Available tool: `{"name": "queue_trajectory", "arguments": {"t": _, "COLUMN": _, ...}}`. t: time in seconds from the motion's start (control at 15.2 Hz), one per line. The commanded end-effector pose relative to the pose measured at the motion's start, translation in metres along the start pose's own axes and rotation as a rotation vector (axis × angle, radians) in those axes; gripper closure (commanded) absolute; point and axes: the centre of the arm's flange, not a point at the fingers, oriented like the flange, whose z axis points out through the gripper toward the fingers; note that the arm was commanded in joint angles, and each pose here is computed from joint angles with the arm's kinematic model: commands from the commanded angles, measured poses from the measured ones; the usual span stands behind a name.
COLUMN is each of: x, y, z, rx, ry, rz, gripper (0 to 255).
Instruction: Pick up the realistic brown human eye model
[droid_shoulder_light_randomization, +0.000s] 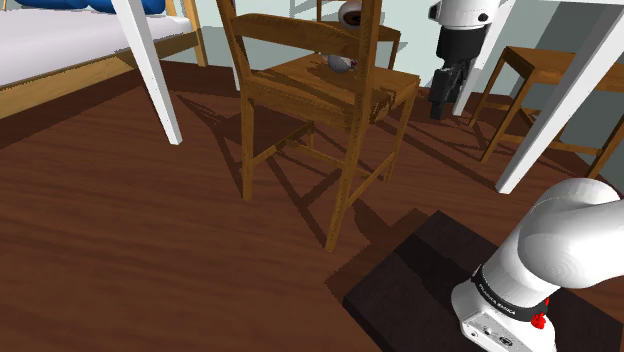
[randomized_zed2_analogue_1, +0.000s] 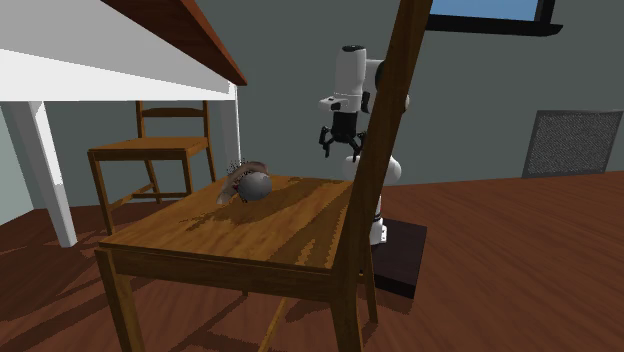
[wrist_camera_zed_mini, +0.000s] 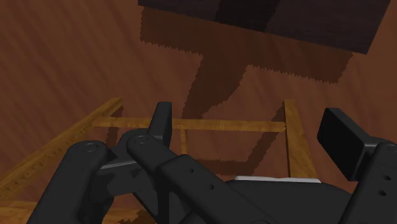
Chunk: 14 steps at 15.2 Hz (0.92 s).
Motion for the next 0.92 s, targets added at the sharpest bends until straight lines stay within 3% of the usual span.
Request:
{"name": "queue_trajectory", "arguments": {"t": 0.0, "x": 0.0, "y": 0.0, "z": 0.0, "rx": 0.0, "ry": 0.0, "rz": 0.0, "gripper": 0}}
{"name": "queue_trajectory", "arguments": {"t": 0.86, "x": 0.136, "y": 0.061, "z": -0.038, "rx": -0.03, "ry": 0.114, "rz": 0.015, "gripper": 0}}
